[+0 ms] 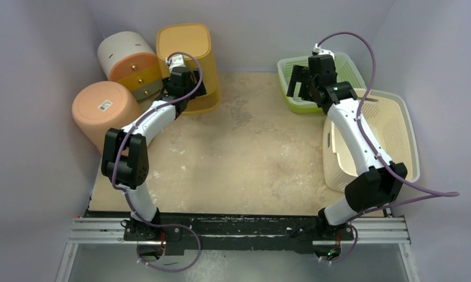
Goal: Turn the large container upside down
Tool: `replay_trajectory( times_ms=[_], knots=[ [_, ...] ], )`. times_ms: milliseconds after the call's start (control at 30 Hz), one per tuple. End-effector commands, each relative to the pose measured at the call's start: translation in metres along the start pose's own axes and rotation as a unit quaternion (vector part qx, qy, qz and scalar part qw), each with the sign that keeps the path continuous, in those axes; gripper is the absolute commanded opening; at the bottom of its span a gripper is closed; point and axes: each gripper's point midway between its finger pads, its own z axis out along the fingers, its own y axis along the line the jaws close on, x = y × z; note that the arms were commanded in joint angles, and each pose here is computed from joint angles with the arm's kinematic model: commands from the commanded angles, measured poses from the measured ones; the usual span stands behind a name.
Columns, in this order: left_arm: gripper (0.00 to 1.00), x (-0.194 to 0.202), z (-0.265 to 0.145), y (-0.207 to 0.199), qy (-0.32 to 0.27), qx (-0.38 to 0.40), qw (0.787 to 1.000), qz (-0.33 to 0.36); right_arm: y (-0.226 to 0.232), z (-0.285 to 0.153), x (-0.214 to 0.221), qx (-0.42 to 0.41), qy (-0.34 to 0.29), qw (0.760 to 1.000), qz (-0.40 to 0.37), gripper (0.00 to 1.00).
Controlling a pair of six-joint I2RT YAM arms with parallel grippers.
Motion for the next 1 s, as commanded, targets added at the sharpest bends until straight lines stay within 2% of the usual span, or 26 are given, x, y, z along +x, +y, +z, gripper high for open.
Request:
replay_trajectory(
  times_ms=[0,167,467,733,767,967],
  knots=[
    [0.93,-0.012,-0.001,0.002,0.01,0.006,1.0,0.011,-0.024,-0.014,-0.003,0.031,-0.012,0.999,-0.011,1.0],
    [0.93,-0.009,-0.033,-0.006,0.041,0.039,0.998,0.017,-0.049,-0.017,0.008,0.066,0.002,0.998,-0.006,1.0],
    [0.93,-0.027,-0.126,-0.011,0.063,0.104,0.992,0.029,-0.101,-0.01,0.044,0.133,0.054,0.99,0.007,1.0],
    [0.93,0.001,-0.179,0.007,0.076,0.123,0.989,-0.005,-0.113,-0.013,0.076,0.144,0.084,0.986,0.004,1.0],
    [0.93,0.007,-0.182,0.011,0.081,0.119,0.99,-0.007,-0.111,-0.012,0.084,0.14,0.091,0.986,0.018,0.88],
    [0.93,0.01,-0.201,0.024,0.077,0.109,0.991,-0.005,-0.117,-0.009,0.124,0.151,0.117,0.981,0.037,0.81]
  ],
)
